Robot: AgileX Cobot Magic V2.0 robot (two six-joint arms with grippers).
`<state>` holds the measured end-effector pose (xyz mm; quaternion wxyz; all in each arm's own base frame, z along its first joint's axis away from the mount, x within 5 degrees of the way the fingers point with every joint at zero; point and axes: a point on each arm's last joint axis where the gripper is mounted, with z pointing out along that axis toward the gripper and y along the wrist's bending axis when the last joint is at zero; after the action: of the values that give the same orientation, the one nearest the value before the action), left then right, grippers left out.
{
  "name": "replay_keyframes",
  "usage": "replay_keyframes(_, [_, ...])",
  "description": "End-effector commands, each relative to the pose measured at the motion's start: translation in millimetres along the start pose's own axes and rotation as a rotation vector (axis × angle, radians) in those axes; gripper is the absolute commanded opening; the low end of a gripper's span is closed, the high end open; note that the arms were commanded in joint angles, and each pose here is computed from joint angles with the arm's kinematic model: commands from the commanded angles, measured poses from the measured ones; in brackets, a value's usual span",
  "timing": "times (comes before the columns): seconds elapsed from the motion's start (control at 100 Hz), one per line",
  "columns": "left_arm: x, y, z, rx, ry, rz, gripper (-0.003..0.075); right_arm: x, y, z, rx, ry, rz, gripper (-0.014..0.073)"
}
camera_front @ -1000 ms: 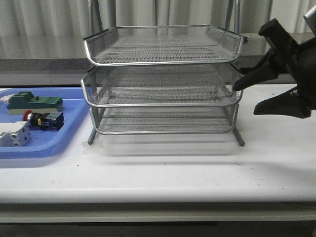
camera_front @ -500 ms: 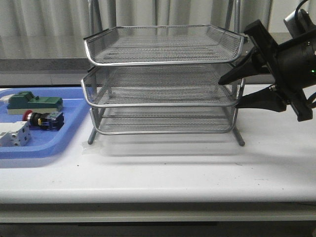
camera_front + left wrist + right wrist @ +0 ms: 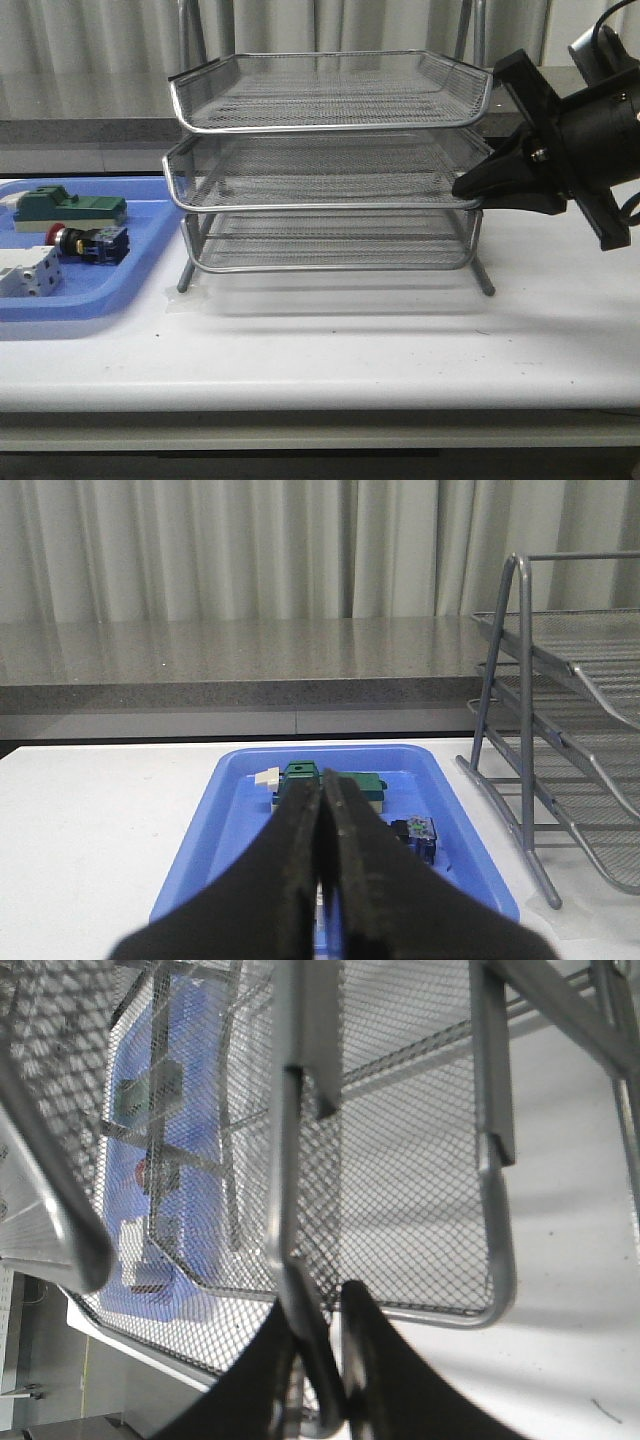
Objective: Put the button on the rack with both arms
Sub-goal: 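Reach the right gripper to the front edge of the middle wire tray and grasp, then pull the middle wire tray out toward the robot with the right gripper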
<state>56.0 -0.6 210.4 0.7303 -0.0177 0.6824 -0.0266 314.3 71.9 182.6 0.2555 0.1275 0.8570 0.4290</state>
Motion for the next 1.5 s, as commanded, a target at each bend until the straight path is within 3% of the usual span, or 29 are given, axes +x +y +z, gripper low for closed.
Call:
replay_keyframes(0.0, [3, 0, -2, 0.002, -0.078, -0.012, -0.002, -5, 23, -9, -0.118, 0.003, -0.03, -0.0065])
replay_keyframes(0.34, [3, 0, -2, 0.002, -0.078, -0.012, -0.002, 27, 14, -19, -0.087, 0.154, -0.104, -0.0057])
replay_keyframes(0.77, [3, 0, -2, 0.002, -0.078, -0.012, -0.002, 82, 17, -65, -0.044, 0.128, -0.154, -0.0051])
replay_keyframes(0.91, [3, 0, -2, 0.002, -0.078, -0.012, -0.002, 82, 21, -70, -0.045, 0.105, -0.179, 0.0079])
replay_keyframes(1.05, [3, 0, -2, 0.002, -0.078, -0.012, -0.002, 83, 24, -73, -0.054, 0.103, -0.196, 0.0387])
replay_keyframes(1.14, [3, 0, -2, 0.002, -0.078, -0.012, -0.002, 85, 26, -75, -0.056, 0.117, -0.229, 0.0533])
replay_keyframes(1.34, [3, 0, -2, 0.002, -0.078, -0.012, -0.002, 94, 29, -85, -0.037, 0.188, -0.308, 0.0551])
replay_keyframes(1.49, [3, 0, -2, 0.002, -0.078, -0.012, -0.002, 100, 29, -99, 0.08, 0.255, -0.37, 0.0551])
